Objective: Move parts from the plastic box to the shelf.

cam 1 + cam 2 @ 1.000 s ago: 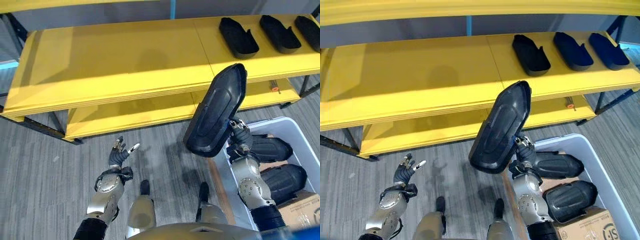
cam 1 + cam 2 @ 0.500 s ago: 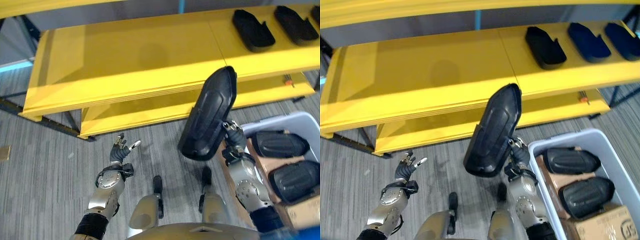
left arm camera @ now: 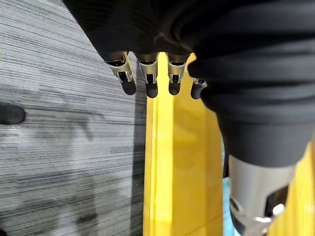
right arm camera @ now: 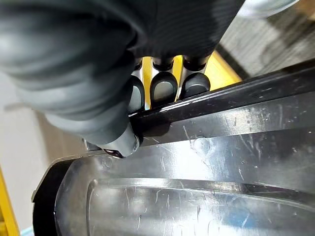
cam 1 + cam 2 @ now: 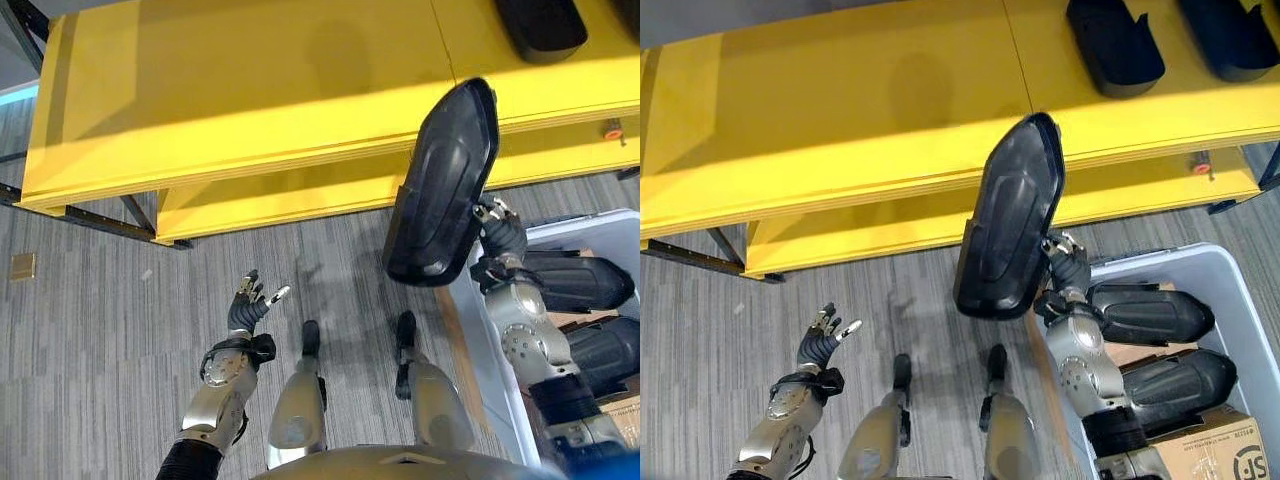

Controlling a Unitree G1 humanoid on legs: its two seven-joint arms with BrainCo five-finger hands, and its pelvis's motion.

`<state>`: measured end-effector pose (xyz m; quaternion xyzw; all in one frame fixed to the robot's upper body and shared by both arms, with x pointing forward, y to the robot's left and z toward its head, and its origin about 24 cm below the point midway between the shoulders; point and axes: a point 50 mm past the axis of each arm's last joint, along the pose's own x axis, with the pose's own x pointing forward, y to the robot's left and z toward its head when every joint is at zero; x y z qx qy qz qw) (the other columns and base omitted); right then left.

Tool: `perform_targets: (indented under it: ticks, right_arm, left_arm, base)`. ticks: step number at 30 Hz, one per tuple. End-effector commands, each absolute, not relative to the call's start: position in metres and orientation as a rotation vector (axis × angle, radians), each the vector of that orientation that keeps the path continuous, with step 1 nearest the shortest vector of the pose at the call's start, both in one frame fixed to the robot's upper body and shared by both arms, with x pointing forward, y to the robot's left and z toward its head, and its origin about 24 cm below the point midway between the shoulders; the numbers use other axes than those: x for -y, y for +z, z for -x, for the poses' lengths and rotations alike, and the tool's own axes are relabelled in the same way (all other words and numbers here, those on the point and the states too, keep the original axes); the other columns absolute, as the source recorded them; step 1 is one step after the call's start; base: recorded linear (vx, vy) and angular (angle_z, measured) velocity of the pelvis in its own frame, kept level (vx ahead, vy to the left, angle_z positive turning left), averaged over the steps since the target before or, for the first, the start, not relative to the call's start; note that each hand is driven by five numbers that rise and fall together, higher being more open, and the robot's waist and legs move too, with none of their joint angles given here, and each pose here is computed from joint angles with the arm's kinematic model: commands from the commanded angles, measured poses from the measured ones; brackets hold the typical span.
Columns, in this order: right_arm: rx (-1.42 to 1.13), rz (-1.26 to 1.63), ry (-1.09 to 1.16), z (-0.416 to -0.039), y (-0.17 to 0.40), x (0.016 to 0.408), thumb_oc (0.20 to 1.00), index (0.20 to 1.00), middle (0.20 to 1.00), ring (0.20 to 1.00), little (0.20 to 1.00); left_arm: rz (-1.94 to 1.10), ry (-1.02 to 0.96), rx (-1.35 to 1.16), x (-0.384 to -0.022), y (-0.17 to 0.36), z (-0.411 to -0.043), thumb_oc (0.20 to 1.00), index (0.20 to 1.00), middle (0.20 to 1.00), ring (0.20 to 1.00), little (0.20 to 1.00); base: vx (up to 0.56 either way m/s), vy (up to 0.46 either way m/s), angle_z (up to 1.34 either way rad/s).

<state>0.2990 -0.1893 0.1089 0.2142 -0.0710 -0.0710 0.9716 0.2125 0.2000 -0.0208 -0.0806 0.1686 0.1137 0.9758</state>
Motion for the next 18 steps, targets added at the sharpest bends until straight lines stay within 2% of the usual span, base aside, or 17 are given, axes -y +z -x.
perform_targets:
  ticks: [1,5,18]
  right_arm:
    - [0.337,-0.368,-0.102,-0.308,0.156,0.190,0.200,0.200,0.200,0.200,0.200]
    - [0.421,-0.270,-0.095,-0.331,0.200,0.193,0.200,0.200,0.200,0.200,0.200]
    - [0.514,-0.100,-0.095,-0.367,0.279,0.186,0.200,0.200,0.200,0.200,0.200]
  left_arm:
    - [0.134,0.214,-0.239,-0.213,0.000,-0.212,1.000,1.000,1.000,1.000,1.000]
    - [0.132,0.186,-0.221,-0.212,0.006,-0.213,1.000,1.000,1.000,1.000,1.000]
    - [0.150,0.142,-0.209,-0.211,0.012,-0.213,1.000,1.000,1.000,1.000,1.000]
  base:
    - [-0.01,-0.017,0.05]
    - [0.00,-0.030,0.08]
    - [0.01,0.003,0.03]
